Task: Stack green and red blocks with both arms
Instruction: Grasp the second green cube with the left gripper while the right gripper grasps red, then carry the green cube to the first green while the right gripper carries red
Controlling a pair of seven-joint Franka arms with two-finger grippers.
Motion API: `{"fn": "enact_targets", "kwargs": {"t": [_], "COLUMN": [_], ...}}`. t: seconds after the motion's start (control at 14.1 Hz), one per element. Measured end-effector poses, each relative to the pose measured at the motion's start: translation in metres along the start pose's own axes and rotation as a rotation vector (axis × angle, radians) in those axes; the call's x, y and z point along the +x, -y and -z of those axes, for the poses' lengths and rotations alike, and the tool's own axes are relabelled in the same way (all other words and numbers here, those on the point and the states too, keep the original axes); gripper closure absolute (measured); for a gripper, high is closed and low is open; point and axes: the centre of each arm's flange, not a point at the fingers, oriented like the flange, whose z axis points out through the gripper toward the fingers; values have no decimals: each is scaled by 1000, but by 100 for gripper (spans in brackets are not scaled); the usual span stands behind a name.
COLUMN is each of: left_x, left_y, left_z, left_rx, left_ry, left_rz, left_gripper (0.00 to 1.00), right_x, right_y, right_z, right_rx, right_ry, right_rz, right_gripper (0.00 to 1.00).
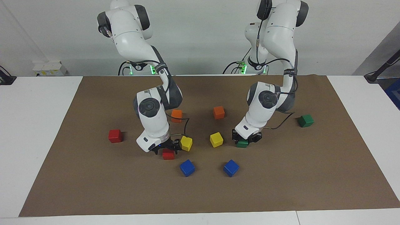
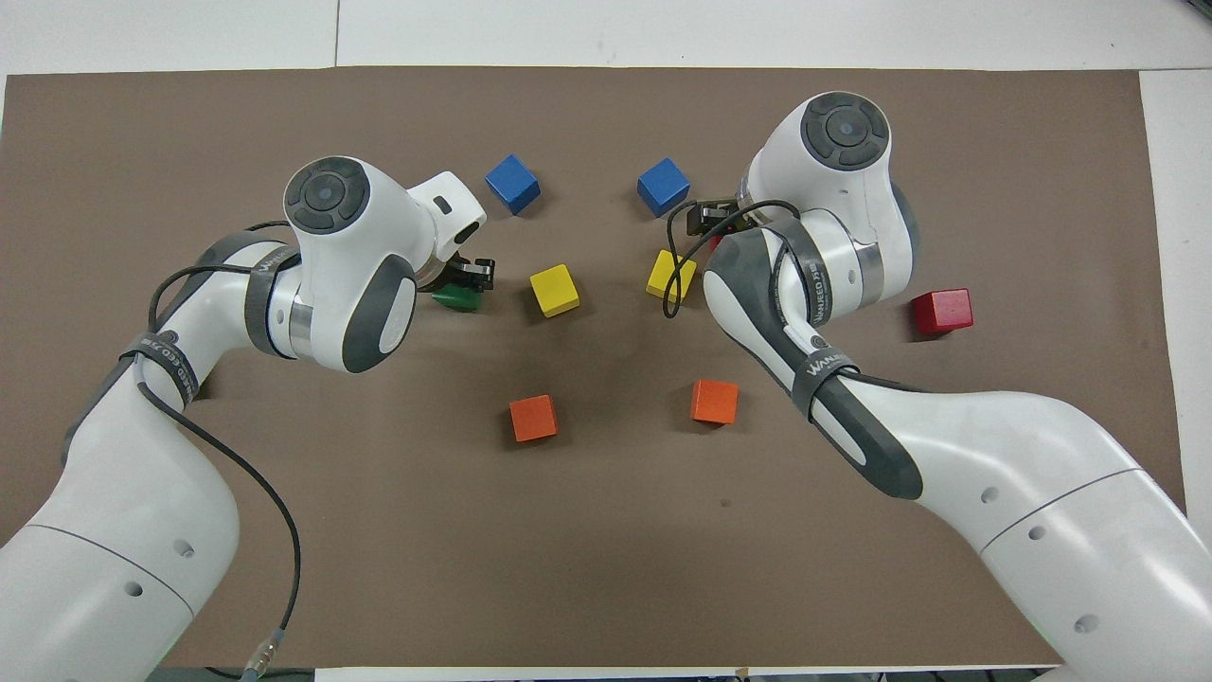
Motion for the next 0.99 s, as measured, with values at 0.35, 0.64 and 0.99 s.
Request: {"fn": "enact_targets", "kwargs": {"t": [0.35,0.64,0.99], "left_x": [-1,4,-28], "left_y": [1,41,149], "left_z": [8,77,165], "left_rx": [30,51,79], "left_ry": [33,11,40], "left_rz": [13,89,154], "left_gripper": [45,45,45], "right_x": [-5,-11,4], "right_y": [-1,-4,-28], "right_z": [-10,-18,68], "right_rx": [1,-6,-44], "right_ry": [-1,14,66], "right_rz": [1,0,-21], "right_gripper": [19,45,45]}}
